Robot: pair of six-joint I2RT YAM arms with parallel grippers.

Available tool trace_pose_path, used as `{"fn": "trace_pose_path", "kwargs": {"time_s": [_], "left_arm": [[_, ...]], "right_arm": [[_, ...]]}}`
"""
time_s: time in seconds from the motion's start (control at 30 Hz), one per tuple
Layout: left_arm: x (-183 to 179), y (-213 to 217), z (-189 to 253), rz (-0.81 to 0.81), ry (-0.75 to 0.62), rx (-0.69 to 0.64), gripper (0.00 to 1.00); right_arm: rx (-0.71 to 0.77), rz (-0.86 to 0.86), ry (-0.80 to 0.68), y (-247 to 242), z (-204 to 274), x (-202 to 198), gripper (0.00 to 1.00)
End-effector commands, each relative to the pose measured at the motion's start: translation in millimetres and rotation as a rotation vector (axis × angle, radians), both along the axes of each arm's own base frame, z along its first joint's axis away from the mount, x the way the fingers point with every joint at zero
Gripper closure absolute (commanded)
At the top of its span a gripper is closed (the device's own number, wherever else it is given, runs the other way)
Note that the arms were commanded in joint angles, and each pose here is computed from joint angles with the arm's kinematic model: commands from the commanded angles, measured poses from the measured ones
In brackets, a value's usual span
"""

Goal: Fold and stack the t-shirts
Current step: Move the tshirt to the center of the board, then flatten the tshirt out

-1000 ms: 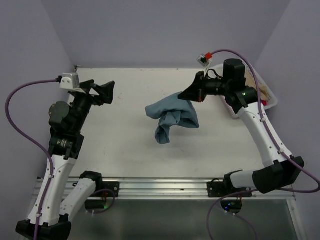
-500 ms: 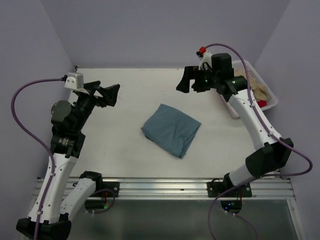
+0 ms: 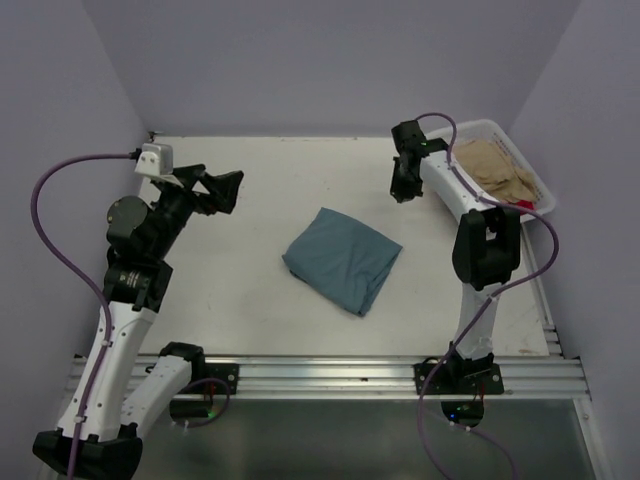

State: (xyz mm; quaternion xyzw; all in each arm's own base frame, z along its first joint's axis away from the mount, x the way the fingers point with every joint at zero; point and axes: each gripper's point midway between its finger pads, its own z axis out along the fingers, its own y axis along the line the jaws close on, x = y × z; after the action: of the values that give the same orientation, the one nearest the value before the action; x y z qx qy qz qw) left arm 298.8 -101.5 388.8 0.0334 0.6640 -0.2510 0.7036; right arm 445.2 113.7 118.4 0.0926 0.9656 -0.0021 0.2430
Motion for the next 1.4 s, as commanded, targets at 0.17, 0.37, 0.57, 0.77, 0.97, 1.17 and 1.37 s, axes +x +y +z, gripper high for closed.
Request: {"fn": "trace_pose_path", "kwargs": {"time_s": [0.17,0.37,0.57,0.77,0.97,1.17,1.37], "left_arm": [[2,-4,-15,-0.024,0.041,-0.015,0.00],[4,-11,-26,-0.057,0.064,-0.025,0.00],[29,-29,-89,-0.120,0.267,0.082,0.00],[23,-87,-185,-0.328,0.492,0.357,0.02],[-10,-143,-215,-0.545,0.459,0.590,0.02],[-44,-173,-206,-0.716,0.366,0.681,0.01],[-76,-203,-260,-0.821,0.434,0.890,0.00]], "right_arm": [[-0.095,-0.329,-0.015,-93,-7,18,1.00],[-0.098,-0.412,0.002,-137,-16,37,1.00],[-0.117,-0.473,-0.015,-169,-7,53,1.00],[-0.128,-0.478,-0.032,-179,-4,60,1.00],[-0.127,-0.462,-0.054,-182,0,69,1.00],[-0.096,-0.448,-0.066,-182,1,73,1.00],[-0.017,-0.395,-0.090,-167,5,76,1.00]]}}
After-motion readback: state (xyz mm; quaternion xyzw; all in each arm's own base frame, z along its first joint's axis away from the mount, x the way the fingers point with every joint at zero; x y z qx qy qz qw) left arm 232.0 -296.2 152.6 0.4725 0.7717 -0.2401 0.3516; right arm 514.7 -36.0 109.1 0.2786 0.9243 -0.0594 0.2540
